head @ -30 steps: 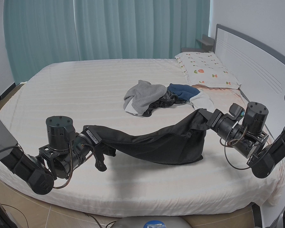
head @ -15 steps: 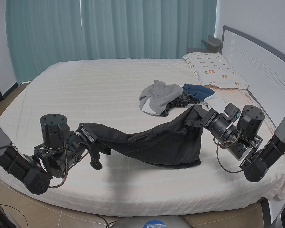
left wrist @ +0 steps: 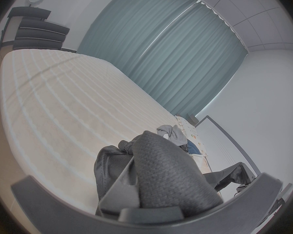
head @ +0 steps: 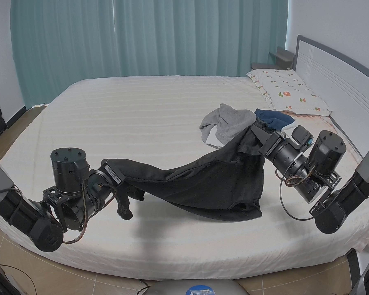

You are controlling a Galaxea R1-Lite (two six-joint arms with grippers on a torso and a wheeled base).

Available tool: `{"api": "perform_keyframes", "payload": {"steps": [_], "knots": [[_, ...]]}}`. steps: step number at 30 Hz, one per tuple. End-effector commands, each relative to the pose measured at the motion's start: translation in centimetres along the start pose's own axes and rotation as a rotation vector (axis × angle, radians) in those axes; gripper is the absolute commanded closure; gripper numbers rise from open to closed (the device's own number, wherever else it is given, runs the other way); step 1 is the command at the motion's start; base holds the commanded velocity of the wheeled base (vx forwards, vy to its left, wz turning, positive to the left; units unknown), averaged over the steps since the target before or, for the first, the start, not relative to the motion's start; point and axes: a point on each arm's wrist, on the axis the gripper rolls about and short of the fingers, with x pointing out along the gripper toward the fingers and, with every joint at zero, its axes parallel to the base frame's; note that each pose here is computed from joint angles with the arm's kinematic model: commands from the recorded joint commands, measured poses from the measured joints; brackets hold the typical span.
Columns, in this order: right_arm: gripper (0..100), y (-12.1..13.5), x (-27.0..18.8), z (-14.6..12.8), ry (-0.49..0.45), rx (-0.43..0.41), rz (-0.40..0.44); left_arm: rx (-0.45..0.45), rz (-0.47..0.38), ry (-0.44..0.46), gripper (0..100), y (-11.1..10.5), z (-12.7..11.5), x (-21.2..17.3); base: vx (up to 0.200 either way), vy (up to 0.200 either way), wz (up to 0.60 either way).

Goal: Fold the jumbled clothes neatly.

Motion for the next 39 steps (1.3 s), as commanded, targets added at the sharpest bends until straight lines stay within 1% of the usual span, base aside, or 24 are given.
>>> {"api": "perform_keyframes", "payload": {"steps": [1,7,17,24,31,35,39], "knots": [[100,0.5,0.1,-0.1,-0.001,-0.003,0.015,0.000,0.000,0.000,100,0.0,0.0,0.0,0.000,0.200,0.00],[100,0.7,0.4,0.0,-0.010,-0.034,0.026,0.001,0.002,0.002,100,0.1,-0.1,0.0,0.000,0.200,0.00],[100,0.6,0.5,-0.1,-0.004,-0.036,0.024,-0.001,0.001,-0.001,100,0.0,0.0,0.0,0.000,0.200,0.00],[100,0.5,0.6,0.0,-0.001,-0.038,0.025,0.001,0.007,0.006,100,0.1,-0.2,0.1,0.000,0.000,0.00],[100,0.3,0.3,0.1,0.006,-0.066,0.013,0.002,0.008,0.014,100,0.2,-0.3,-0.1,0.000,0.000,0.00],[100,0.4,-1.2,0.4,0.021,-0.072,-0.001,0.008,0.006,0.025,100,0.3,-0.6,-0.6,0.000,0.000,0.00],[100,0.7,-2.3,0.7,0.029,-0.073,-0.001,0.011,-0.001,0.031,100,0.1,-0.6,-1.1,-0.200,0.000,0.00]]}}
